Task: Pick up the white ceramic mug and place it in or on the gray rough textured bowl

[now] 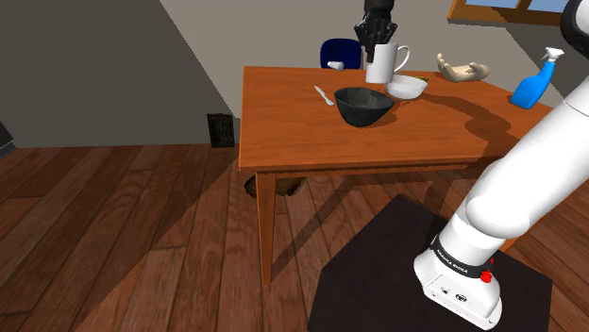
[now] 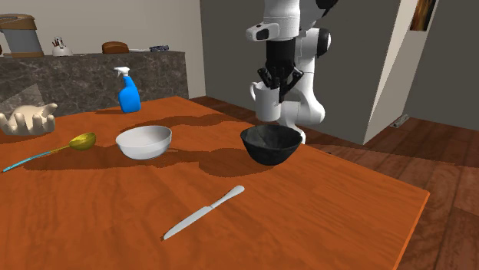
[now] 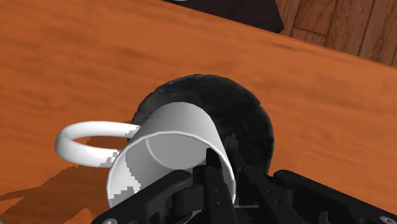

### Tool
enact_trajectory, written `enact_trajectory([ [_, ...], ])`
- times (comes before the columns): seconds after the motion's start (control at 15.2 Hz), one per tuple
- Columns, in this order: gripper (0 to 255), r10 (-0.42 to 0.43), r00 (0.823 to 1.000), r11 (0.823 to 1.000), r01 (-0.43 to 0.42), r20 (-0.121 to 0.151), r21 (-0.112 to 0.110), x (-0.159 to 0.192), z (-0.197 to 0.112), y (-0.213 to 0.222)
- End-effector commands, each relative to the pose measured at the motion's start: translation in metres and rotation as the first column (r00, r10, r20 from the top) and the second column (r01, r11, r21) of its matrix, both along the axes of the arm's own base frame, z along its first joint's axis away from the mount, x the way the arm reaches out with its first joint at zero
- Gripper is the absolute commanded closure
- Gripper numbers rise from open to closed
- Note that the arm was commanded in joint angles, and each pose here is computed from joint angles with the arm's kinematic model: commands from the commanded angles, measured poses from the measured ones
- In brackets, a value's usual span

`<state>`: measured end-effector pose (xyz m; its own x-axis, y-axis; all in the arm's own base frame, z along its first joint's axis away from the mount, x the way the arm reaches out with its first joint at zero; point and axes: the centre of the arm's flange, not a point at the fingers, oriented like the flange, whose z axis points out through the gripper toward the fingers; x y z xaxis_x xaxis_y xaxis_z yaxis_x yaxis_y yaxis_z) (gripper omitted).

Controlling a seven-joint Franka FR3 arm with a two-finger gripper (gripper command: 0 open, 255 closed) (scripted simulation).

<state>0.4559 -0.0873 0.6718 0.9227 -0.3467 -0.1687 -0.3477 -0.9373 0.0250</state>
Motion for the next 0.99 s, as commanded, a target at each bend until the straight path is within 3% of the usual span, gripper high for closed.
enact_trajectory([
  [0.0,255,0.0,1.0,1.0,0.0,0.001,0.0,-0.001,-0.011,0.0],
  [0.46,255,0.0,1.0,1.0,0.0,0.001,0.0,-0.001,-0.048,0.0],
  [0.92,255,0.0,1.0,1.0,0.0,0.001,0.0,-0.001,-0.048,0.0],
])
